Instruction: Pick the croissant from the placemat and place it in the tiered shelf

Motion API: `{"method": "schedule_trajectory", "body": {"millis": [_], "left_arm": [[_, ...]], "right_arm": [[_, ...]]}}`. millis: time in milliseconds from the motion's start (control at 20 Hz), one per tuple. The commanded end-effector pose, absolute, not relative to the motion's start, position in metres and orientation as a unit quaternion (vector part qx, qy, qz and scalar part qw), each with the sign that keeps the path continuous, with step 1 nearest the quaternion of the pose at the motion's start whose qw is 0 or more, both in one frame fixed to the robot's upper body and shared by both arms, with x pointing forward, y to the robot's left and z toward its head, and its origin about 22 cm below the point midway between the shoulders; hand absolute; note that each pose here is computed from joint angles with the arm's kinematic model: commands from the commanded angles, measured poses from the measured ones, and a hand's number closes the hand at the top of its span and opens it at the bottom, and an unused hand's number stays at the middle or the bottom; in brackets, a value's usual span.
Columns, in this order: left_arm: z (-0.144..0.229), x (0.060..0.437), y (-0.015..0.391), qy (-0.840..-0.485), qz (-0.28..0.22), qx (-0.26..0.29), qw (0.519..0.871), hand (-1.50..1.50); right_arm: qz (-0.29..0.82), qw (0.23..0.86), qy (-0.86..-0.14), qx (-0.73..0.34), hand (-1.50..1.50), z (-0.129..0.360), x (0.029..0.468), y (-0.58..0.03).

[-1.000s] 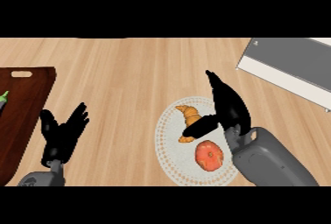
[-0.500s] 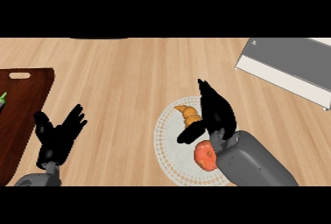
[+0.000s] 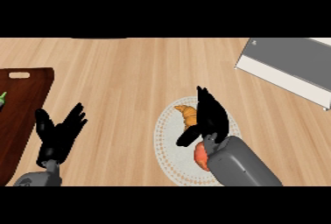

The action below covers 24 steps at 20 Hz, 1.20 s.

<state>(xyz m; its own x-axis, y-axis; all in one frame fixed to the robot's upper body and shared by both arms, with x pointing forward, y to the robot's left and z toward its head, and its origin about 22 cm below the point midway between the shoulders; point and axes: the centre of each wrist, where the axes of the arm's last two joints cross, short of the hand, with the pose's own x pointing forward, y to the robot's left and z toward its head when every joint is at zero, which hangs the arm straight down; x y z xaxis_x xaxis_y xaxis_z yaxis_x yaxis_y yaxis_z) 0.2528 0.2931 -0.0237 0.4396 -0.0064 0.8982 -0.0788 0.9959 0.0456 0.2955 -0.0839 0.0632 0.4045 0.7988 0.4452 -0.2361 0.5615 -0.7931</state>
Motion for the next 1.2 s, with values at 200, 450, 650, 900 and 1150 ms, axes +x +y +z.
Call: {"method": "schedule_trajectory", "body": {"millis": [200, 450, 650, 900, 1150], "left_arm": [[-0.028, 0.255, 0.297, -0.525, 0.028, 0.044, 0.85, 0.0], [-0.018, 0.256, 0.289, -0.524, 0.023, 0.035, 0.85, 0.0], [-0.02, 0.256, 0.283, -0.527, 0.019, 0.049, 0.848, 0.0], [-0.04, 0.234, 0.288, -0.524, 0.019, 0.04, 0.851, 0.0], [-0.017, 0.247, 0.291, -0.532, 0.015, 0.041, 0.846, 0.0]], "right_arm": [[0.329, 0.784, -0.381, -0.365, -1.5, 0.055, 0.306, -0.06], [0.329, 0.78, -0.37, -0.384, -1.5, 0.036, 0.309, -0.074], [0.312, 0.774, -0.383, -0.397, -1.5, 0.022, 0.333, -0.08], [0.313, 0.769, -0.407, -0.381, -1.5, 0.009, 0.326, -0.08], [0.31, 0.766, -0.41, -0.386, -1.5, -0.015, 0.334, -0.078]]}}
